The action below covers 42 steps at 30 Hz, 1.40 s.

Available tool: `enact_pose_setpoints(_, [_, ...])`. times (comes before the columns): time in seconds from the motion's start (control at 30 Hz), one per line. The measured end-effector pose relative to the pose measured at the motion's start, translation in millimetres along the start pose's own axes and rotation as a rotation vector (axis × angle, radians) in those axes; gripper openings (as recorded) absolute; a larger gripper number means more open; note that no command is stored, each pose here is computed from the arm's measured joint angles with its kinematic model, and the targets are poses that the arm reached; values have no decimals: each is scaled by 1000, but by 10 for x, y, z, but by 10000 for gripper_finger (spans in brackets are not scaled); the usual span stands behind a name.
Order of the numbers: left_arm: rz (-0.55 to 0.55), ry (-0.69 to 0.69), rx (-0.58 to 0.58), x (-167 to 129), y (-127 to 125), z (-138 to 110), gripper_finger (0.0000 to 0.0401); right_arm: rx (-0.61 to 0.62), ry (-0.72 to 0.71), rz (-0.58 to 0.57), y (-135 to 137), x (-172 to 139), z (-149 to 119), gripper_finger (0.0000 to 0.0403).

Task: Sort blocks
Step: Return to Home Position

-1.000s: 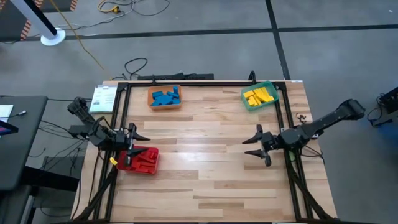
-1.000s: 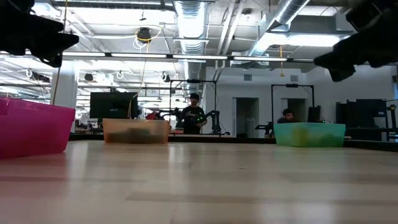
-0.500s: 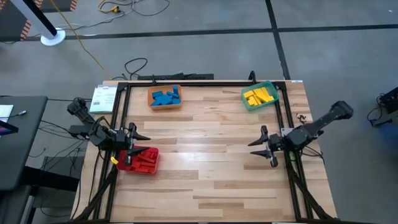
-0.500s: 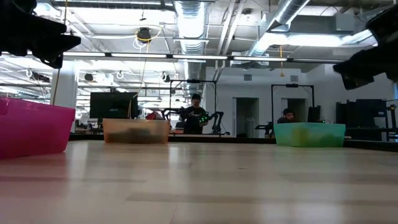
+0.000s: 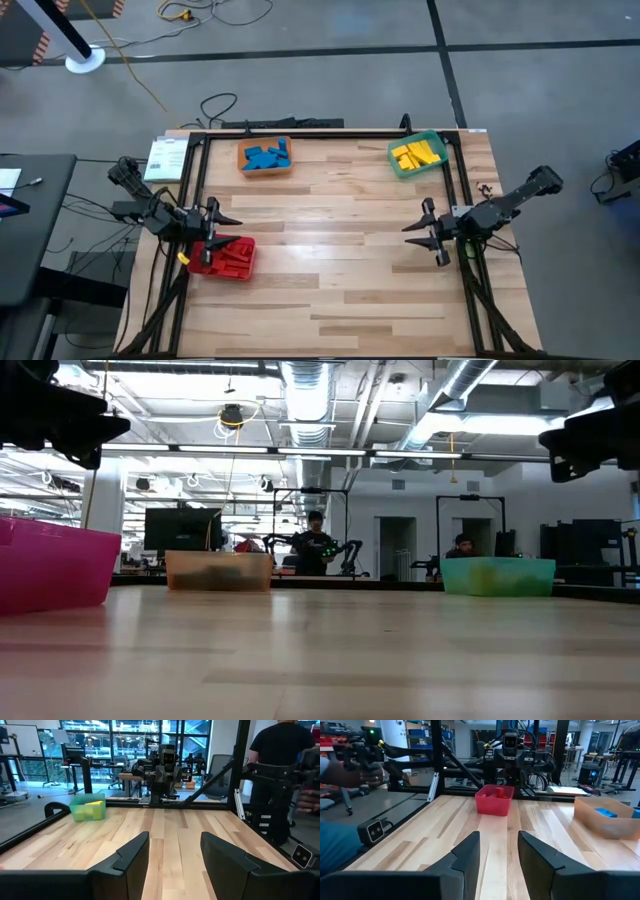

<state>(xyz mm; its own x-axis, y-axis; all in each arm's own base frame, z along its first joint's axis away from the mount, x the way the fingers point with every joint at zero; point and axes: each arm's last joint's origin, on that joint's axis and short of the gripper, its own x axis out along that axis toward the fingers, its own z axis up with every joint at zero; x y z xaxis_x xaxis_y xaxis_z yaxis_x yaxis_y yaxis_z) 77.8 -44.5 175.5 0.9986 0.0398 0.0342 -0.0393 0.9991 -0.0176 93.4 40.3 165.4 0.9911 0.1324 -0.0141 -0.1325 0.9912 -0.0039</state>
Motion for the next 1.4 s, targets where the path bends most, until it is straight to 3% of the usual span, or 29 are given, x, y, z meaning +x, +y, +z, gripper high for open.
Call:
enact_pose_setpoints(0.23, [2, -1, 51, 0, 1, 6, 173, -4, 4, -1, 0, 1, -5, 148])
enact_pose_setpoints(1.4, [2, -1, 46, 0, 1, 6, 173, -5, 7, -4, 0, 1, -11, 147])
